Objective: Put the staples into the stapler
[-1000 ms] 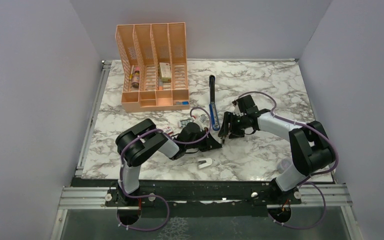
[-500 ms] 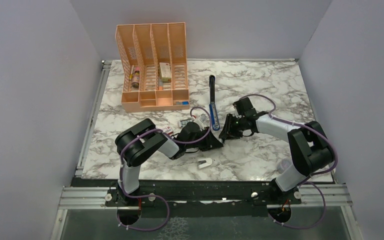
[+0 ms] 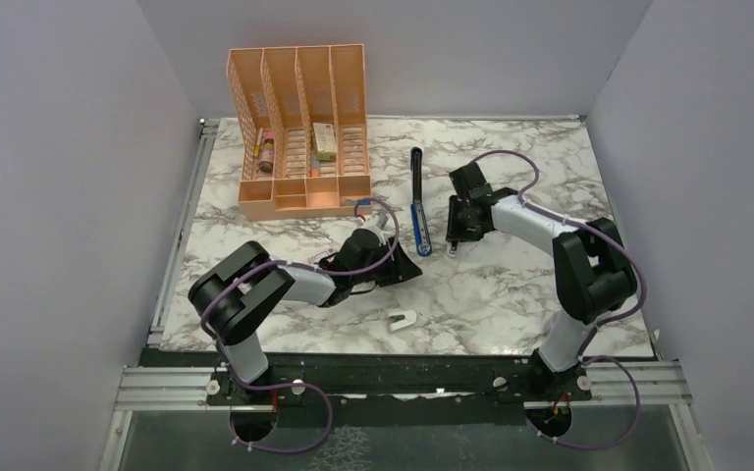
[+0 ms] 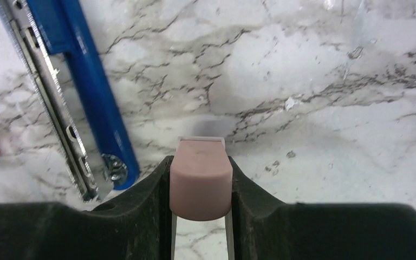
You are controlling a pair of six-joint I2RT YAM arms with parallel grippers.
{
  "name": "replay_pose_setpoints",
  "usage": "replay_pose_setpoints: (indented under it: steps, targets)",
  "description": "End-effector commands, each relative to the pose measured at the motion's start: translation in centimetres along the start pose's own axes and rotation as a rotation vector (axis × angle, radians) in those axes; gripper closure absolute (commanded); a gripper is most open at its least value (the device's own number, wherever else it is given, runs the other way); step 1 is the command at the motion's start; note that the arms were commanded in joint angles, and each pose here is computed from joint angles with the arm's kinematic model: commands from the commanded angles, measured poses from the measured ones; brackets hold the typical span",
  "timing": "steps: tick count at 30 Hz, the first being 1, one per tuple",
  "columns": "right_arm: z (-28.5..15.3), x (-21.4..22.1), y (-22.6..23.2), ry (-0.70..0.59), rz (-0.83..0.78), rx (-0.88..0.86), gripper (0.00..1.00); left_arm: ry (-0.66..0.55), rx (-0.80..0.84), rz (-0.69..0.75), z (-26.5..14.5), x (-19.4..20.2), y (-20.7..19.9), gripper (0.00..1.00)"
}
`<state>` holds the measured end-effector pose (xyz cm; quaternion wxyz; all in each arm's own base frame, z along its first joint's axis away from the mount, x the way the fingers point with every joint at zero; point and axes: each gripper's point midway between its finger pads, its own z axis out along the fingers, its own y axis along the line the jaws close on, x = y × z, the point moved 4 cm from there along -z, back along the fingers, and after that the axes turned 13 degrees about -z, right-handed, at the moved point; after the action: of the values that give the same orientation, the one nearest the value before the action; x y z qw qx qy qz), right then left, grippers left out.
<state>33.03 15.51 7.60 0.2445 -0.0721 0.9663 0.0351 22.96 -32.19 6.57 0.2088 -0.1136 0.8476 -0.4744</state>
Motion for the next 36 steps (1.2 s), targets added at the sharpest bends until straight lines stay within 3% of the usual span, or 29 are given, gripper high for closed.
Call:
replay_pose_setpoints:
  steps: [1,6,10,15,20,25,36]
  targets:
    - [1.3,-0.3,-1.8,0.042,-0.045,0.118,0.69,-0.065,-0.075,0.049,-1.5,-1.4,1.0,0.51]
    - [2.3,-0.2,-2.0,0.074,-0.052,0.143,0.66,-0.114,-0.117,0.078,-2.5,-2.6,1.3,0.50]
    - [1.8,-0.4,-1.9,0.049,-0.054,0.128,0.53,-0.131,-0.146,0.105,-3.0,-3.2,1.4,0.50]
    - [-0.5,-1.6,-1.6,-0.027,-0.105,0.077,0.39,-0.167,-0.161,0.148,-3.7,-4.3,1.1,0.48]
    - [-3.9,-1.6,-1.4,-0.069,-0.109,0.031,0.37,-0.244,-0.204,0.181,-5.3,-6.1,0.3,0.47]
    - [-6.8,0.7,0.7,-0.083,-0.094,-0.054,0.37,-0.355,-0.206,0.207,-8.0,-7.7,-1.4,0.47]
    - [-9.7,9.4,11.0,0.006,-0.195,-0.200,0.32,-0.534,-0.235,0.205,-12.7,-9.8,-3.1,0.47]
